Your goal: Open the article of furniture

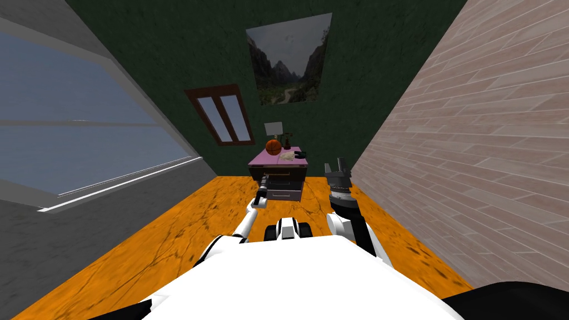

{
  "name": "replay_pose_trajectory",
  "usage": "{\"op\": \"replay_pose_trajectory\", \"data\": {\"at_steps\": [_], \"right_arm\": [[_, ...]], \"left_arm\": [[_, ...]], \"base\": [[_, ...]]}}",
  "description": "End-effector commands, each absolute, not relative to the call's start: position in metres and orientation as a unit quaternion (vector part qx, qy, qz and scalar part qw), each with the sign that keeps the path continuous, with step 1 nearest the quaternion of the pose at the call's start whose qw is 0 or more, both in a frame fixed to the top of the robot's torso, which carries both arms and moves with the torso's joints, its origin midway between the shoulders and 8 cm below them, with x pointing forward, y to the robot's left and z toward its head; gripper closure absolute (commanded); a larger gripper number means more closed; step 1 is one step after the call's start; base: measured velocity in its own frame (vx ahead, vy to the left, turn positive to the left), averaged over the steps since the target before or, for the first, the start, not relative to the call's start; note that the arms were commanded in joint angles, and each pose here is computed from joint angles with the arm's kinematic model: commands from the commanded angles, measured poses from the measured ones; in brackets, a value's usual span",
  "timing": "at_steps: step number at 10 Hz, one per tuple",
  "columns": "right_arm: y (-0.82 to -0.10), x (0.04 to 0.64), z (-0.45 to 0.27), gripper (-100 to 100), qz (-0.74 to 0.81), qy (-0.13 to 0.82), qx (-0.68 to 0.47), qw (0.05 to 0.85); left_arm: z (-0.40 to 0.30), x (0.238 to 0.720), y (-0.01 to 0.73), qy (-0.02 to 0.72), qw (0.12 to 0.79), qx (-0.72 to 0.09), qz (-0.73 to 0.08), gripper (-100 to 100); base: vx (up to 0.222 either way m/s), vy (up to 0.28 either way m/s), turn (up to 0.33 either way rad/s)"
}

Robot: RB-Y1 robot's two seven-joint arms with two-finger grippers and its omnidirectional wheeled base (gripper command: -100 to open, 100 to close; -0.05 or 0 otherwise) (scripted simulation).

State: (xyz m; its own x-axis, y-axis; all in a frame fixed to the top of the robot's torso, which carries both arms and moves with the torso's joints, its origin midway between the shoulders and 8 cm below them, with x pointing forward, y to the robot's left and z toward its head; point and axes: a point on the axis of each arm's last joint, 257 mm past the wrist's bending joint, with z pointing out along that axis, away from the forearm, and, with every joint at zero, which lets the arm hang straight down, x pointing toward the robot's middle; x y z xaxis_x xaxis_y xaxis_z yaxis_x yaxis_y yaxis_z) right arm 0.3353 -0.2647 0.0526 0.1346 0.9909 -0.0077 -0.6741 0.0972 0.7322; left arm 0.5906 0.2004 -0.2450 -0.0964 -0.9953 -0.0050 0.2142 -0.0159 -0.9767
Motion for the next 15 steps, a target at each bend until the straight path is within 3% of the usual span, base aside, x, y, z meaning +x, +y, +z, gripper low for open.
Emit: {"op": "replay_pose_trajectory", "data": {"at_steps": [1, 12, 13, 15], "right_arm": [[-0.265, 0.335, 0.053, 0, 0.602, 0.265, 0.298, 0.692], [-0.265, 0.335, 0.053, 0, 0.602, 0.265, 0.298, 0.692], [-0.265, 0.335, 0.053, 0, 0.602, 0.265, 0.298, 0.692], [-0.265, 0.335, 0.053, 0, 0.602, 0.265, 0.298, 0.692]], "left_arm": [[-0.235, 0.607, 0.2, 0.464, 0.527, -0.415, -0.579, 100], [-0.235, 0.605, 0.189, 0.469, 0.52, -0.41, -0.585, 100], [-0.233, 0.613, 0.189, 0.473, 0.517, -0.415, -0.581, -100], [-0.222, 0.623, 0.187, 0.473, 0.516, -0.414, -0.582, -100]], "base": [[-0.111, -0.01, 0.034], [-0.154, 0.011, 0.023], [-0.105, 0.001, 0.023], [-0.039, 0.001, 0.011]]}}
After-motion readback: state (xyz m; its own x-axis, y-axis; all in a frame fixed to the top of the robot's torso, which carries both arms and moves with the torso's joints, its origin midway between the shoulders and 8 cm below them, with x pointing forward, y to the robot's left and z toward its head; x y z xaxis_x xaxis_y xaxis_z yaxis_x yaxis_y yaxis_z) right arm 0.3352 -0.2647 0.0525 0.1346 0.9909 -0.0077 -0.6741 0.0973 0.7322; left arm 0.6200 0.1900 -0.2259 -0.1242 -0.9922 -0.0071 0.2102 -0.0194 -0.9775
